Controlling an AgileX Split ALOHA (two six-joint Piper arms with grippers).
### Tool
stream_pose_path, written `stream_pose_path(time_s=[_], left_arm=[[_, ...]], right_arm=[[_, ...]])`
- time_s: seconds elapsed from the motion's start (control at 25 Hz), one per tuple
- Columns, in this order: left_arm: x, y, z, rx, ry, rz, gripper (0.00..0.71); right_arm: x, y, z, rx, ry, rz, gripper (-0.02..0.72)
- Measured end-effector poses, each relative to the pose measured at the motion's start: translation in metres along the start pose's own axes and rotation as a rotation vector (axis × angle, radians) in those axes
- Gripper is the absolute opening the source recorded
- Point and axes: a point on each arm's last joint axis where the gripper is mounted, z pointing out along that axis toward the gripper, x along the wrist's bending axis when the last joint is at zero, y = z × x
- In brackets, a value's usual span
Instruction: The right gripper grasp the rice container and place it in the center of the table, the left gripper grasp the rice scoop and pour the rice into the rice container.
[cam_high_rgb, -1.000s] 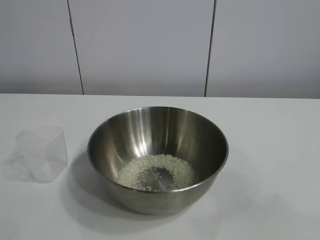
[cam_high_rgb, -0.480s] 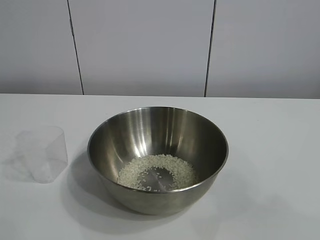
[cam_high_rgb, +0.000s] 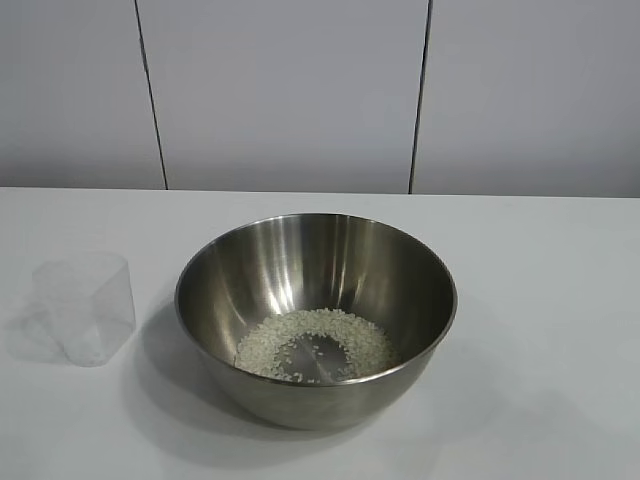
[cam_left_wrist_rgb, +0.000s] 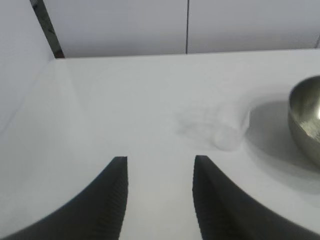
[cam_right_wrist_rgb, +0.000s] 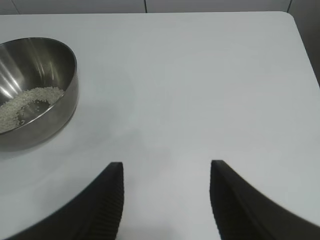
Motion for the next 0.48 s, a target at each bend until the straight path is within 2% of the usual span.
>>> stream_pose_path(time_s=[0.2, 0.48], left_arm=[[-0.002, -0.019, 0.016, 0.073, -0.015, -0.029, 0.307], [-0.004, -0.022, 0.024, 0.065, -0.032, -0.058, 0.307]], right_arm=[[0.0, 0.0, 0.0, 0.0, 0.0, 0.0, 0.356], [0.0, 0.0, 0.0, 0.001, 0.001, 0.0, 0.356]])
